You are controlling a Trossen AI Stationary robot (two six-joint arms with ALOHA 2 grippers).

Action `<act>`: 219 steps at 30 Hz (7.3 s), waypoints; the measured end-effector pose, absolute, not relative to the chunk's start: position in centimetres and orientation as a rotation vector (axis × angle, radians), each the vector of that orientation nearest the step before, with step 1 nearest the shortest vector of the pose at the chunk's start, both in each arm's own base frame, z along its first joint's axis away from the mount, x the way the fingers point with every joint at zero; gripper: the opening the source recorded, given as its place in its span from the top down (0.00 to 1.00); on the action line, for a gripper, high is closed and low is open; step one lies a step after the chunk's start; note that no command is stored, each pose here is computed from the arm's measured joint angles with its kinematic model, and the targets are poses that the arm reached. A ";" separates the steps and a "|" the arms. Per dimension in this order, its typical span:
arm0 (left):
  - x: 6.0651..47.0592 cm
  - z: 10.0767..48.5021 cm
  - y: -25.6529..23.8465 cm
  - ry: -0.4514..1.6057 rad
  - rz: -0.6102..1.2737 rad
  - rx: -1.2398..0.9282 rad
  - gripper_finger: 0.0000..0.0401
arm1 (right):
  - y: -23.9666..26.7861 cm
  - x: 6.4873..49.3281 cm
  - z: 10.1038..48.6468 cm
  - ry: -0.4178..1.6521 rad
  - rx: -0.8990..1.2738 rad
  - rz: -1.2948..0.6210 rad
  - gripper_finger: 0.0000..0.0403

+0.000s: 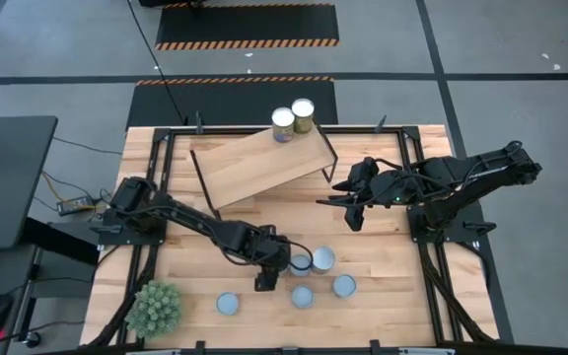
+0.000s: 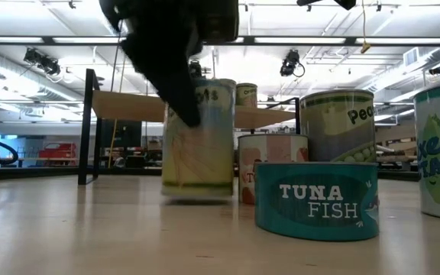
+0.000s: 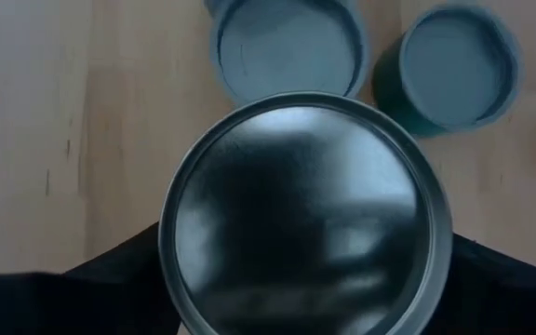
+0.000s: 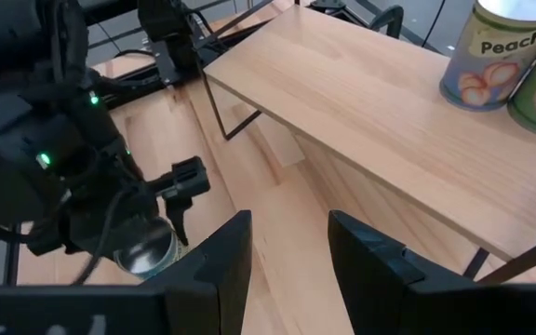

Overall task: Pick and place cans onto a shelf
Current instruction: Put the canned carrots on the shelf, then put the large canned peas on the shelf

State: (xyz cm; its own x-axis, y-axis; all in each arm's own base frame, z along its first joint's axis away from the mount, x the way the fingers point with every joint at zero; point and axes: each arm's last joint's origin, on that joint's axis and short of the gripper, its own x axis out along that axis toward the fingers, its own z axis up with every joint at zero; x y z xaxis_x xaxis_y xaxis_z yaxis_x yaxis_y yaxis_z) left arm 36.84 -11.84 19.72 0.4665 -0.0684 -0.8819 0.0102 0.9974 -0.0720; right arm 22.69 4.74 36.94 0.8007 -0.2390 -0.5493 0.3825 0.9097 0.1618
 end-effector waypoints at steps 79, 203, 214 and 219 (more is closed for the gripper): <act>31.3 32.7 19.5 1.007 0.418 -0.099 0.22 | 3.7 23.1 37.4 0.476 0.241 -0.419 0.63; 29.1 34.0 21.0 1.163 0.572 -0.120 0.01 | 3.8 23.8 38.5 0.363 0.246 -0.387 0.63; 27.1 35.7 19.1 1.217 0.557 -0.137 0.01 | 3.8 23.8 38.5 0.364 0.236 -0.385 0.63; 26.2 37.5 16.9 1.139 0.533 -0.241 0.05 | 3.8 23.7 38.4 0.370 0.234 -0.385 0.63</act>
State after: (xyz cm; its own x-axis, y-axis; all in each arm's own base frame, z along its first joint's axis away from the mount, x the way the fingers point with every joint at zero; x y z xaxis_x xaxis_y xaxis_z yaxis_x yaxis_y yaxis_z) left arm 26.23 16.85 37.51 0.3114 0.2790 -0.9084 -0.5181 0.8512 0.0839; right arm 23.74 3.80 38.44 0.8614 -0.3219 -0.3929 0.4060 0.9012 0.1517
